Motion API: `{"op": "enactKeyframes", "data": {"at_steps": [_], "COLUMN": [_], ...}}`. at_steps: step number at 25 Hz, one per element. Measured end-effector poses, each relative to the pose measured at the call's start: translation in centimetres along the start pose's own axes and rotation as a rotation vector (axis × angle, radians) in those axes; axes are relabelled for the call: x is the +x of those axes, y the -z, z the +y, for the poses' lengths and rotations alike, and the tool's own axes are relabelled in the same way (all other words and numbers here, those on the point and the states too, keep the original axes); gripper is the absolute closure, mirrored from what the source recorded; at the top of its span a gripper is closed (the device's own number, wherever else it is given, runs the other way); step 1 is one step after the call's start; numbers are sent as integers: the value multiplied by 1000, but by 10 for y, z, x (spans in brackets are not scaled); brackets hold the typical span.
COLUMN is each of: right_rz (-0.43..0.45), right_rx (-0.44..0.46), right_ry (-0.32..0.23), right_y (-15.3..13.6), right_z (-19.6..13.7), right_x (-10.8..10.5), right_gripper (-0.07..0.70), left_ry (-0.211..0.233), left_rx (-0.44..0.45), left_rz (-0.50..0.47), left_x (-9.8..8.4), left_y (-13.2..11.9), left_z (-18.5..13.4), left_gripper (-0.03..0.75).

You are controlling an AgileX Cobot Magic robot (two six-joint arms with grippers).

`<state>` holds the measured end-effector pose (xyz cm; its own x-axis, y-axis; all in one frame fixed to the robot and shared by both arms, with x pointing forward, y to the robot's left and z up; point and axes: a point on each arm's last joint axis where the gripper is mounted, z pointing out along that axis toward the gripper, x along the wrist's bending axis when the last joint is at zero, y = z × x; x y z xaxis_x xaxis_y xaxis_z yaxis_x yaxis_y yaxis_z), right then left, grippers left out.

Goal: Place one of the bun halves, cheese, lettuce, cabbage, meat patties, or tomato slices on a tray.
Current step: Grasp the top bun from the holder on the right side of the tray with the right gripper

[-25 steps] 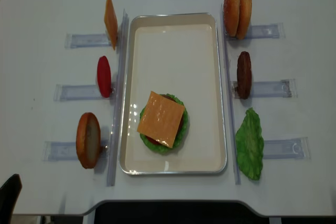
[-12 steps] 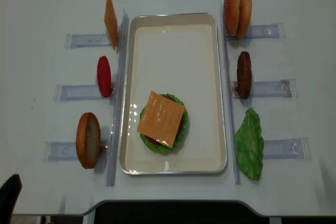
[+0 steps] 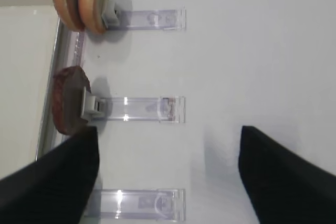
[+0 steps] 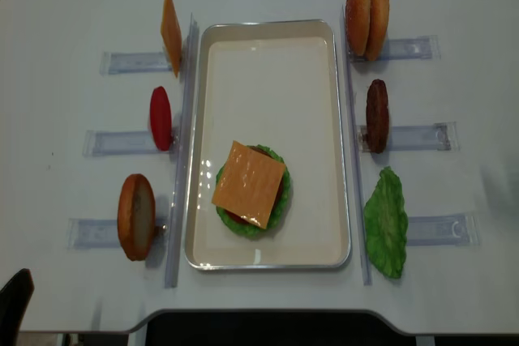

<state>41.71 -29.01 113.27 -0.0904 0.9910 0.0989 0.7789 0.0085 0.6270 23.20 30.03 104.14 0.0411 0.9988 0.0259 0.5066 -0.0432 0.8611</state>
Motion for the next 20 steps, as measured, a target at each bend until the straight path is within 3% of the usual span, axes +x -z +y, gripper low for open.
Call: {"op": "enactKeyframes", "data": {"at_steps": [12,20], "right_rz": [9,15], "right_rx": [126,140], "right_ry": [2,8], "right_y": [-55,-70], "right_z": [71,108], "right_x": [-10,-14], "right_gripper": [108,108], "left_ry": [0,0], "left_rx": [0,0], "left_rz": [0,0], "left_x": [0,0], "left_y": [0,0], "left_z": [0,0], "left_gripper": [139,139]}}
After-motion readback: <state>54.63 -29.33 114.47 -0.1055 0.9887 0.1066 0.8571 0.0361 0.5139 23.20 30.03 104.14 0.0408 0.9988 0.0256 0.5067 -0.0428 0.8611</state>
